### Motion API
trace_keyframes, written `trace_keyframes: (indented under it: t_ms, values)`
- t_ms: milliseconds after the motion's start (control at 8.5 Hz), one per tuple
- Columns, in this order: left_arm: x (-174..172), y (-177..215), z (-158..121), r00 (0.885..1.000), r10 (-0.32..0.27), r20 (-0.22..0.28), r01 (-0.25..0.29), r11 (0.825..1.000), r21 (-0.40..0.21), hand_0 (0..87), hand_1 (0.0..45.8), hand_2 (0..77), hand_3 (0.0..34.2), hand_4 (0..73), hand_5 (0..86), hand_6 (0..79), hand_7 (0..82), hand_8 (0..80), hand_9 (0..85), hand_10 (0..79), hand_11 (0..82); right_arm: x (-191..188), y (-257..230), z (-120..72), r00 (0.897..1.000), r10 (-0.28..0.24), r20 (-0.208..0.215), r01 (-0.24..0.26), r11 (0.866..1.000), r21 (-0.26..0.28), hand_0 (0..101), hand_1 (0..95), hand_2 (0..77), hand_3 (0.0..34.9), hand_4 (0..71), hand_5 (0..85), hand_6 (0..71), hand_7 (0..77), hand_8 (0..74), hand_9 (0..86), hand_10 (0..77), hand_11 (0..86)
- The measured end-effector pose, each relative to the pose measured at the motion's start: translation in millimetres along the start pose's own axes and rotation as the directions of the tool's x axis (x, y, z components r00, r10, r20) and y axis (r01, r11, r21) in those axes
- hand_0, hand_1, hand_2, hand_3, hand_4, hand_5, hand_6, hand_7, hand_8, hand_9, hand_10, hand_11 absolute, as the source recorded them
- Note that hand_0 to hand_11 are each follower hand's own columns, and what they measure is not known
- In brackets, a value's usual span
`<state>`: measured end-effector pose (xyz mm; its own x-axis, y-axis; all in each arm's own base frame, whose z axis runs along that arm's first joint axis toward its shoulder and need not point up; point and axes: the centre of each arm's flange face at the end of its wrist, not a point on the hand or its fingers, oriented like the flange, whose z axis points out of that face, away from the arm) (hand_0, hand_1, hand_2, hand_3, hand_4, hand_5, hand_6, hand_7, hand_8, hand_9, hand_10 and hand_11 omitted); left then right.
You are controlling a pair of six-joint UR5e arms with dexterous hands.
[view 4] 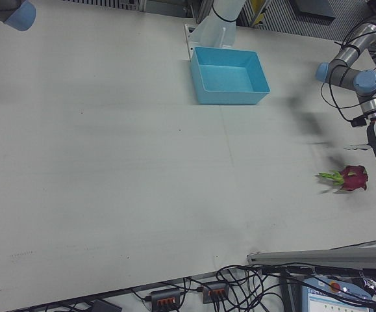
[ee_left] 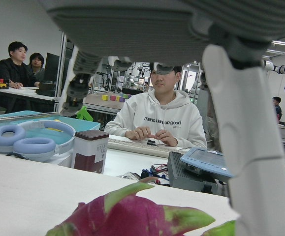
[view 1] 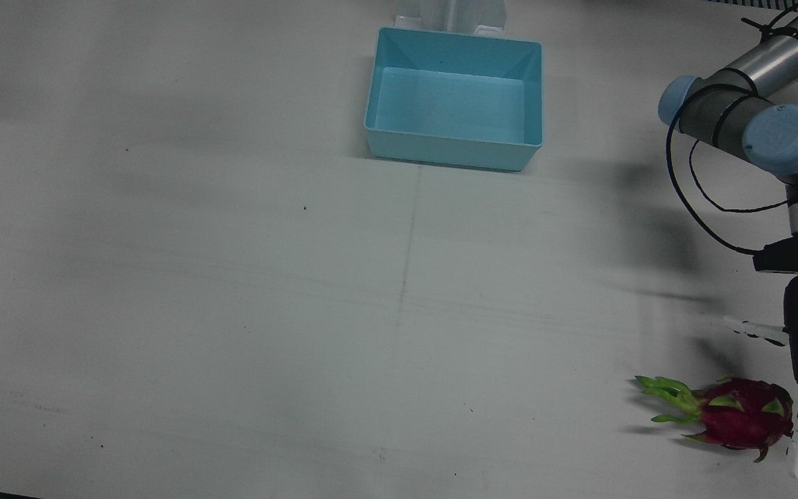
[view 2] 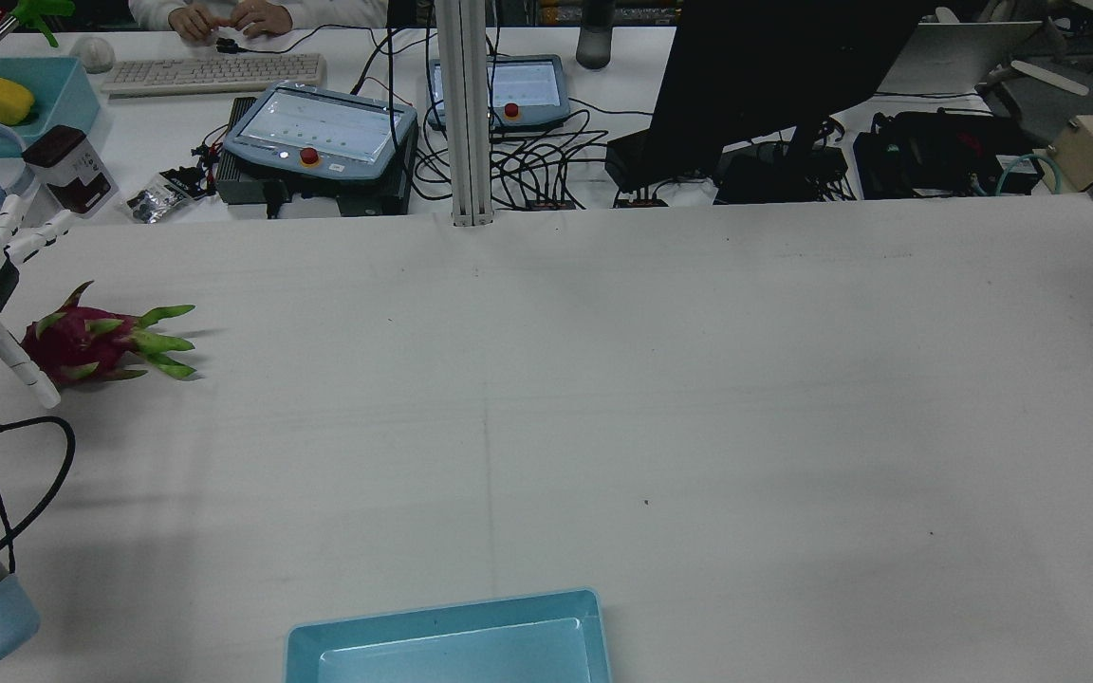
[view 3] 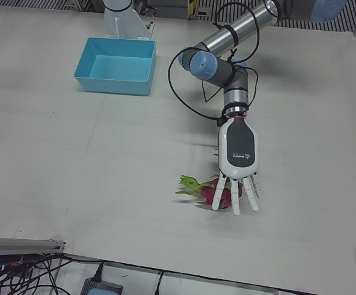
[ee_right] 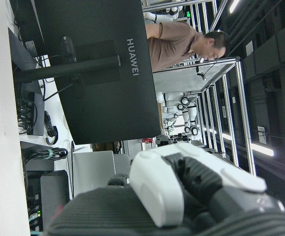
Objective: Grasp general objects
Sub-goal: 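Move the left hand down beside the pink dragon fruit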
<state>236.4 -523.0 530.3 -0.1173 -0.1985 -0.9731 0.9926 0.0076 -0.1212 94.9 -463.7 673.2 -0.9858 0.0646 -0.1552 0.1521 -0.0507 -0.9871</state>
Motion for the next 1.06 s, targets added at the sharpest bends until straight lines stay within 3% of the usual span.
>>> trace_keyframes:
  t_ms: [235,824,1059]
  values:
    - [-26.2,3.7,10.6,1.000,0.011,0.014,-0.011,1.000,0.004,48.9,0.0,0.5,29.6,0.5,2.2,0.0,0.5,1.1,0.5,37.1,0.5,0.0,0.0,0.0,1.000,0.000,0.000,0.000,1.000,0.000,0,94.9,77.4,0.0,0.0,0.0,0.0,0.0,0.0,0.5,0.0,0.5]
    - [-37.8,16.2,25.1,1.000,0.010,0.005,-0.010,1.000,-0.002,48.0,0.0,0.5,30.1,0.5,2.2,0.0,0.5,1.1,0.5,37.6,0.5,-0.1,-0.3,-0.1,1.000,-0.001,0.000,0.001,1.000,0.001,0,94.9,77.4,0.0,0.0,0.0,0.0,0.0,0.0,0.5,0.0,0.5]
    - [-47.8,22.2,34.7,1.000,0.011,0.005,-0.011,1.000,-0.002,47.9,0.0,0.5,26.0,2.7,2.2,0.0,0.5,1.1,0.5,37.6,0.5,0.0,-0.3,0.0,1.000,-0.001,0.000,0.001,1.000,0.000,0,94.9,77.4,0.0,0.0,0.0,0.0,0.0,0.0,0.5,0.0,0.0]
